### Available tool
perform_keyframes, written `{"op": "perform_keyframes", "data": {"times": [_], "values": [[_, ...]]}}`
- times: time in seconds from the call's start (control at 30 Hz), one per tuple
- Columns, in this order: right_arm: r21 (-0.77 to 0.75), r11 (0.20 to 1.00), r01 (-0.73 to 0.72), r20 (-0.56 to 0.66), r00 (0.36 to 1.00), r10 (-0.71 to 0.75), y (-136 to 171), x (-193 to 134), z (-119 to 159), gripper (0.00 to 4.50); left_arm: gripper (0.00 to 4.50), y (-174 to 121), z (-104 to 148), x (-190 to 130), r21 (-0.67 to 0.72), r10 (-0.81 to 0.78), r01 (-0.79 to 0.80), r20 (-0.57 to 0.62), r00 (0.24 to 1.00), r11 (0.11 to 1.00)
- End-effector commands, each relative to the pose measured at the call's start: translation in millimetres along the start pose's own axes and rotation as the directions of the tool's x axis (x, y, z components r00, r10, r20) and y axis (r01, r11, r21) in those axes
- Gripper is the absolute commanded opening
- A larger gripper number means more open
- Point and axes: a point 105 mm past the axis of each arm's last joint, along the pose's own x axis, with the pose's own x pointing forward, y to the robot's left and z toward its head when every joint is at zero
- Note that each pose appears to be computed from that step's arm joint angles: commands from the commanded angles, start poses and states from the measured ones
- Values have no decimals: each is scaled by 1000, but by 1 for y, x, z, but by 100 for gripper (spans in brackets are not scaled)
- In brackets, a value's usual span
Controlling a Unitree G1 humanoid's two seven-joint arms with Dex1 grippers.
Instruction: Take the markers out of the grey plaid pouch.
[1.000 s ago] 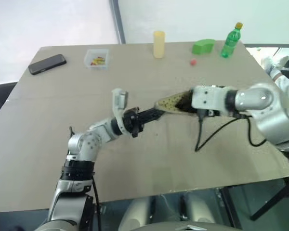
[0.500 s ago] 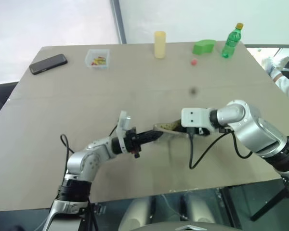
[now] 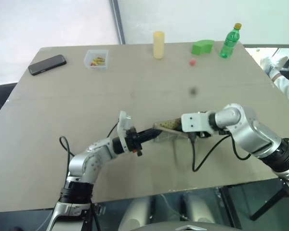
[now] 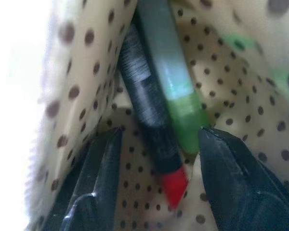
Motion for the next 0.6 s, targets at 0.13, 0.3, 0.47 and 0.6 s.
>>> {"op": "perform_keyframes", "data": {"times": [0.13,0.3,0.47,0.6], "values": [[56,997,56,-48,997,-53,-4,-1,-17,7,0,-1,17,-1,79,-10,6,53,999,997],[99,988,120,49,991,-125,-12,-23,-1,7,0,0,16,0,113,-11,6,43,999,994],[162,976,144,189,966,-174,-9,-55,20,7,0,1,11,1,157,-12,9,18,1000,988],[159,972,171,167,966,-197,-8,-53,16,7,0,0,9,4,164,-24,21,12,1000,986]]}}
